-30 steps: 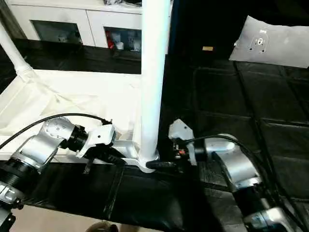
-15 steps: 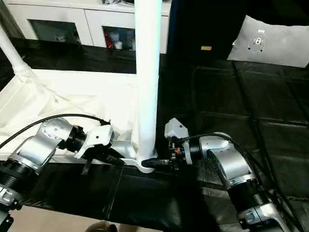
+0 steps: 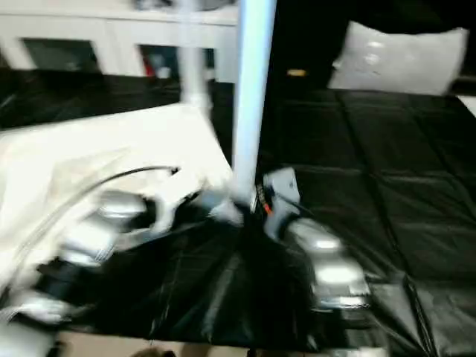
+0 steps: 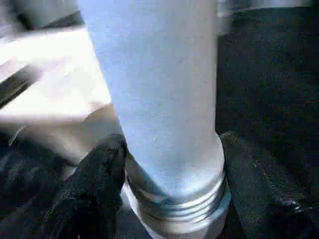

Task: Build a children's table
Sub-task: Rotate leg to tighten

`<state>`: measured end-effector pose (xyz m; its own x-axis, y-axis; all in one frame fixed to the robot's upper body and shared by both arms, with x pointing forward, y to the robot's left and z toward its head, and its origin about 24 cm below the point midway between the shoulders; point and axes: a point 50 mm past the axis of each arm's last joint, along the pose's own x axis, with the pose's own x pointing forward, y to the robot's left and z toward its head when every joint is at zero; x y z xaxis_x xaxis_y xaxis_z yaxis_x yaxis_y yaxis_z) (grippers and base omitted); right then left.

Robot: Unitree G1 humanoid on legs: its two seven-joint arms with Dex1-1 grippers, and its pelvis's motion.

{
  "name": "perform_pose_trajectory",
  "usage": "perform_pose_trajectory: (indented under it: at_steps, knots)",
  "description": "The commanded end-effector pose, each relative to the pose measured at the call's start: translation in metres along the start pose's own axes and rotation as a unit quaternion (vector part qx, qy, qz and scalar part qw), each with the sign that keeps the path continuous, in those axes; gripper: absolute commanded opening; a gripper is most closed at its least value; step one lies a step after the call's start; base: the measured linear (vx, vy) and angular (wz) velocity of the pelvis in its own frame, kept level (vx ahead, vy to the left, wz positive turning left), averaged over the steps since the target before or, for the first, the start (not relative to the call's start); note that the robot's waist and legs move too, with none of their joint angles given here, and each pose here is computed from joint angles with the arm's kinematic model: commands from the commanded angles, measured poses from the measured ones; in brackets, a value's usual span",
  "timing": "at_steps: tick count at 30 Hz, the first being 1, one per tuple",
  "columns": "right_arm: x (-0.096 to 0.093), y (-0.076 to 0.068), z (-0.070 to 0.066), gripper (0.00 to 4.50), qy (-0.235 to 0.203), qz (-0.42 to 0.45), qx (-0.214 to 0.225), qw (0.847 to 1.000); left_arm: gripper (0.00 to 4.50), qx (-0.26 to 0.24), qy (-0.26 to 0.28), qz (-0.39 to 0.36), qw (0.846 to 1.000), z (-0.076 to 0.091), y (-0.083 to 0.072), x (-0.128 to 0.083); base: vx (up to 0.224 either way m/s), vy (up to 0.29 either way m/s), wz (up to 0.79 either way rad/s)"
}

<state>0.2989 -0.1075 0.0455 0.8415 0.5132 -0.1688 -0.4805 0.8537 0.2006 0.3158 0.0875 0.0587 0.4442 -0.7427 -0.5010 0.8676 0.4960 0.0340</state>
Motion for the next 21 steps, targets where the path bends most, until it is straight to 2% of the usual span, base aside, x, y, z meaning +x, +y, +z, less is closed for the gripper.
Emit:
perform_pose_trajectory:
  at_steps: [1, 3, 5, 6, 7, 8, 12, 16, 17, 21]
  knots:
    - [0.016, 0.041, -0.020, 2.64, 0.049, 0.056, 0.028, 0.997, 0.00, -0.014, -0.051, 0.011, 0.999, 0.024, -0.011, 0.016, 0.000, 0.000, 0.00]
    - [0.022, 0.047, -0.019, 2.64, 0.048, 0.019, 0.023, 0.998, 0.00, -0.019, -0.056, 0.043, 0.997, 0.030, -0.011, 0.020, 0.000, 0.000, 0.00]
    - [0.024, 0.049, -0.017, 2.64, 0.042, 0.005, 0.012, 0.999, 0.00, -0.004, -0.052, 0.042, 0.998, 0.034, -0.015, 0.023, 0.000, 0.000, 0.00]
    - [0.023, 0.048, -0.015, 2.94, 0.034, 0.003, 0.008, 0.999, 0.00, 0.005, -0.047, 0.030, 0.998, 0.033, -0.018, 0.023, 0.000, 0.000, 0.00]
    - [0.022, 0.047, -0.015, 2.94, 0.032, -0.001, 0.007, 0.999, 0.00, 0.007, -0.045, 0.028, 0.999, 0.033, -0.018, 0.023, 0.056, 0.001, 0.04]
    - [0.021, 0.045, -0.015, 3.12, 0.028, -0.010, 0.006, 1.000, 0.00, 0.010, -0.042, 0.026, 0.999, 0.032, -0.019, 0.023, 0.056, 0.001, 0.04]
    - [0.005, 0.021, -0.008, 3.46, -0.004, -0.025, -0.005, 1.000, 0.00, 0.029, -0.021, -0.001, 0.999, 0.019, -0.020, 0.012, 0.015, -0.002, 0.01]
    - [-0.006, 0.011, -0.004, 3.75, -0.016, 0.003, -0.018, 1.000, 0.00, 0.037, -0.010, -0.013, 0.999, 0.009, -0.015, 0.004, 0.000, 0.000, 0.00]
    - [-0.016, 0.004, 0.000, 3.85, -0.022, 0.045, -0.036, 0.998, 0.00, 0.050, 0.000, -0.031, 0.998, 0.001, -0.011, -0.004, 0.000, 0.000, 0.00]
    - [-0.026, -0.004, 0.006, 4.17, -0.022, 0.089, -0.058, 0.994, 0.00, 0.069, 0.003, -0.066, 0.995, -0.004, -0.009, -0.012, 0.000, 0.000, 0.00]
